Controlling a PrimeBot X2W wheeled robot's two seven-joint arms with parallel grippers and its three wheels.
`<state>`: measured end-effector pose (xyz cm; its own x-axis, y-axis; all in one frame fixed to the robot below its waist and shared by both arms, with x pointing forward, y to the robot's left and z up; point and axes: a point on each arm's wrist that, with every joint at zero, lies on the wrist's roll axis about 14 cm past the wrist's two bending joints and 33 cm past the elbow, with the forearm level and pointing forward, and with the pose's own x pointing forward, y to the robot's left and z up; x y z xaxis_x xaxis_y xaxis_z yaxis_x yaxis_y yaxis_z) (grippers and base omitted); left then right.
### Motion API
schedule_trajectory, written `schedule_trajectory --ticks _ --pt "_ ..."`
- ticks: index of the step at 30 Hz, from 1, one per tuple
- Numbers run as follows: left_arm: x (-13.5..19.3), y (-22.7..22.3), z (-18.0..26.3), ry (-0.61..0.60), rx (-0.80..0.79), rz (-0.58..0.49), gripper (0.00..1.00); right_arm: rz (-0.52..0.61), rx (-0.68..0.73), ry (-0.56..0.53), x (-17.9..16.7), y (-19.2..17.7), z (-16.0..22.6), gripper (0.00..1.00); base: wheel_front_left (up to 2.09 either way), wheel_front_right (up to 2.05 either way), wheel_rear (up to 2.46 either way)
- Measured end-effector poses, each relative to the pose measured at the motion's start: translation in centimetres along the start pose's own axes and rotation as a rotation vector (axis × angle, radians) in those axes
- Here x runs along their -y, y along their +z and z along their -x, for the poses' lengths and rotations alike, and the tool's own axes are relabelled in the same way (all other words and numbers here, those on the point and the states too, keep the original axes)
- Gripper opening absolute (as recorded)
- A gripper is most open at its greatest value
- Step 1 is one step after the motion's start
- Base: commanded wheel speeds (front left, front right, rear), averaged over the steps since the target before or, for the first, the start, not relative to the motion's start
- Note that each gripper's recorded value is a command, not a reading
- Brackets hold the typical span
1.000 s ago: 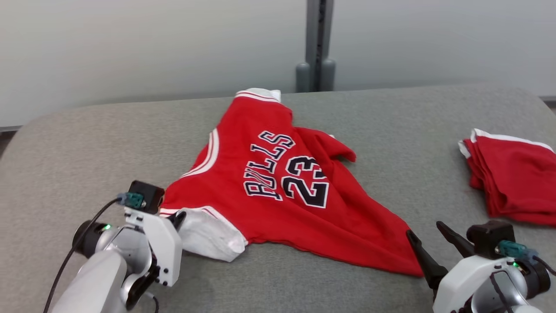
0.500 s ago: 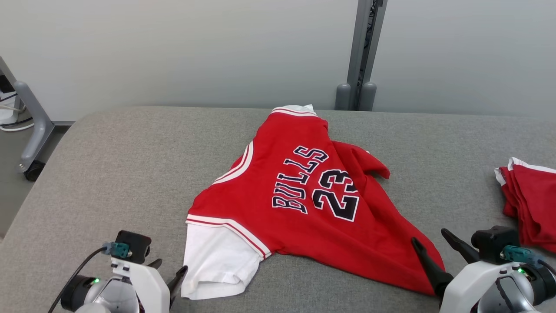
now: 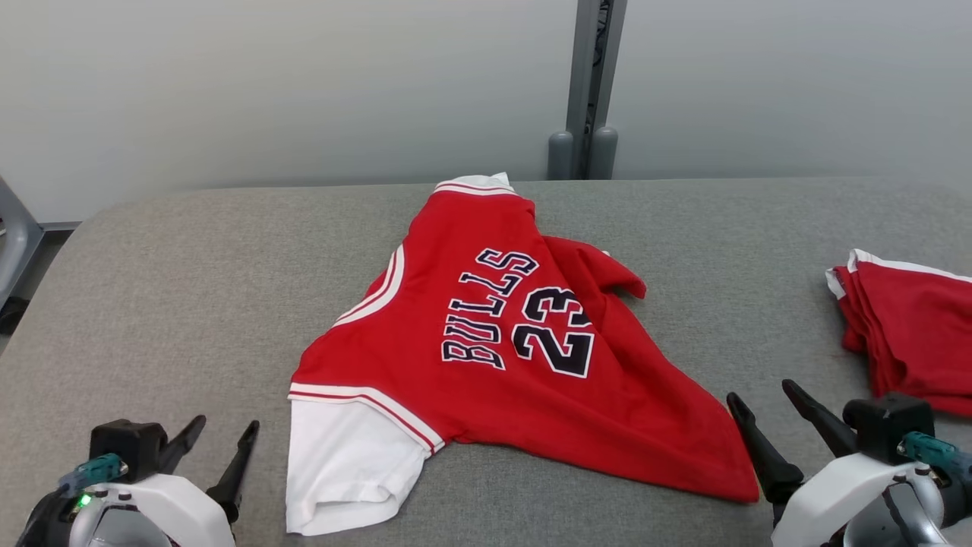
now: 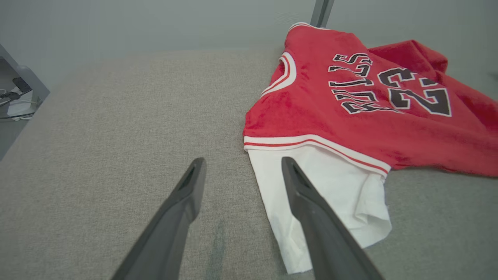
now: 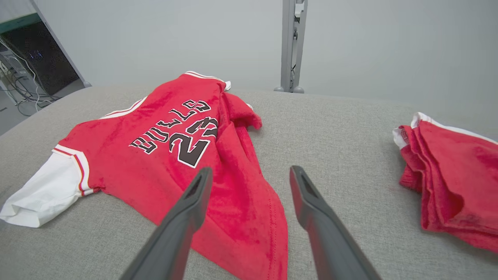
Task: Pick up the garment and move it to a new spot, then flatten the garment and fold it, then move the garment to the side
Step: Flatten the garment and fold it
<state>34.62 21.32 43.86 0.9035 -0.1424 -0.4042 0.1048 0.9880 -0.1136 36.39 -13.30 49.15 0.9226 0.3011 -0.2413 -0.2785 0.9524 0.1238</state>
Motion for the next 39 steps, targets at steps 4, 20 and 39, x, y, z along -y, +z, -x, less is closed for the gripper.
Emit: schedule_trajectory --ticks 4,20,39 --pt "0.3 3.3 -0.1 -0.001 0.150 -0.010 1.00 -0.002 0.112 -0.036 0.8 2.1 0.6 1.00 0.00 0.00 0.00" --pt "-0.2 9.9 3.5 0.087 0.581 0.046 1.00 -0.067 0.446 -0.169 3.4 6.5 2.8 1.00 0.00 0.00 0.00" --pt "0.6 7.2 3.3 0.077 0.555 0.089 1.00 -0.139 0.342 -0.165 2.6 1.2 1.3 1.00 0.00 0.00 0.00"
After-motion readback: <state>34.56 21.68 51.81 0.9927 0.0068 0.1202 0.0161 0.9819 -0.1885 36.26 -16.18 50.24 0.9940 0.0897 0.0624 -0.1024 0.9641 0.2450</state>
